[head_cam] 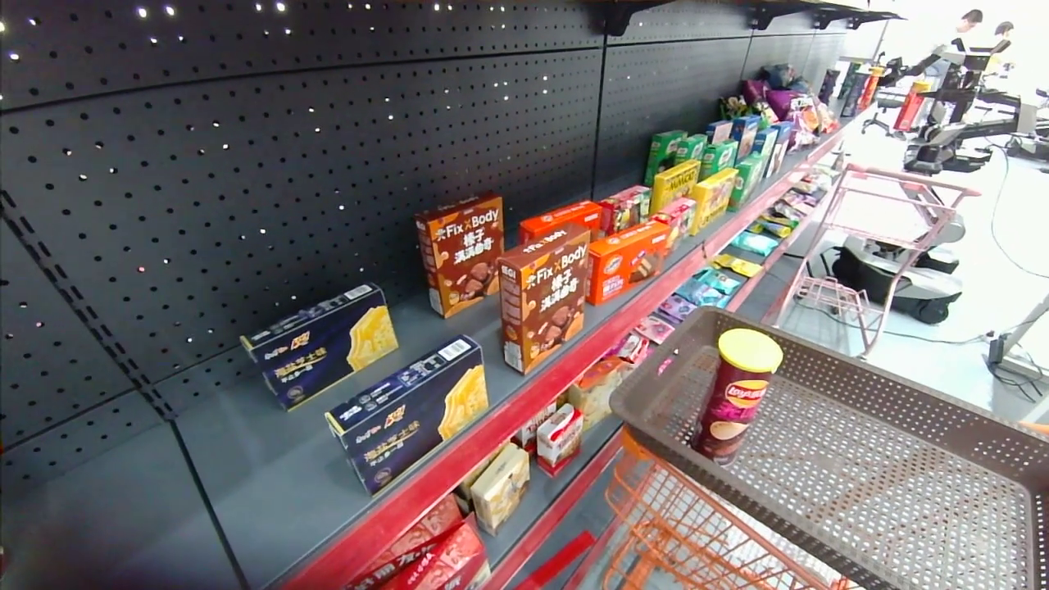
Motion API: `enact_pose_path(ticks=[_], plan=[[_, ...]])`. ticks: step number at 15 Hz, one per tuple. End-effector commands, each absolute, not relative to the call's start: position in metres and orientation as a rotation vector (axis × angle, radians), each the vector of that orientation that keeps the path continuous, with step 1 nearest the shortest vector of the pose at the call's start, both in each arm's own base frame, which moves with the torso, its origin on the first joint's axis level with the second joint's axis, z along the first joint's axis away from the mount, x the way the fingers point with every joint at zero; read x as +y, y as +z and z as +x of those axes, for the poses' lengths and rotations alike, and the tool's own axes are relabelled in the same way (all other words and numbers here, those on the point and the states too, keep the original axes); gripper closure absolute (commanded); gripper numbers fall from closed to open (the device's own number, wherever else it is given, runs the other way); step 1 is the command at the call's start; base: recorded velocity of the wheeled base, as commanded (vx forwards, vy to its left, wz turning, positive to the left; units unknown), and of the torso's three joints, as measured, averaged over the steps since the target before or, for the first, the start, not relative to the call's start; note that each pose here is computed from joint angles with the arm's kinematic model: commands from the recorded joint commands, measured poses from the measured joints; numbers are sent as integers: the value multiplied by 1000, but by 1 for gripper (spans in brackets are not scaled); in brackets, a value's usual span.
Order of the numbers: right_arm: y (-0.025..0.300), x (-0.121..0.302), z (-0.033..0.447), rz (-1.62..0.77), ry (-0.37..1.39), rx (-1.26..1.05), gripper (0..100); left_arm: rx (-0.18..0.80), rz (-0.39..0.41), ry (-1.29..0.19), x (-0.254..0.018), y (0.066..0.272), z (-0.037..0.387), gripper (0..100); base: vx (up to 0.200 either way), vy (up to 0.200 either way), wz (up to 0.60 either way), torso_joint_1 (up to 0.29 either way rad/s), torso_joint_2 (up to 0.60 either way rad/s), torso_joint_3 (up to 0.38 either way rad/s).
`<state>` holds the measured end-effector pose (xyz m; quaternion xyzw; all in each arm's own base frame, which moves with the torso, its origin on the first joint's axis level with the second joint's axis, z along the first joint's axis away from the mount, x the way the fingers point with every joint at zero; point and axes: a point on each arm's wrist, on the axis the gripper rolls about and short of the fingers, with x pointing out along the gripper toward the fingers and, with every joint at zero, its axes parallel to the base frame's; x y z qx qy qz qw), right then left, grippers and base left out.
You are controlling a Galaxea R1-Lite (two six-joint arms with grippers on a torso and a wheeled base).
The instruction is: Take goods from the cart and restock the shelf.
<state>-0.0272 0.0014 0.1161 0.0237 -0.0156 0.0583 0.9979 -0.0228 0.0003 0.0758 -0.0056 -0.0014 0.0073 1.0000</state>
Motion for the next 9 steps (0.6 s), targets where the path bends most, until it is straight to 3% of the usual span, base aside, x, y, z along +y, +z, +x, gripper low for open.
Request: enact_pose_path(ticks=[1, 5, 9], plan=[[163, 2, -1, 141, 168, 118, 0, -2, -12, 15, 0, 76, -23, 0, 0, 0, 0, 0, 0, 0], [181, -5, 56, 56, -168, 231, 0, -2, -12, 15, 0, 76, -23, 0, 0, 0, 0, 0, 0, 0], [179, -7, 101, 29, -134, 277, 0, -2, -11, 15, 0, 76, -23, 0, 0, 0, 0, 0, 0, 0]])
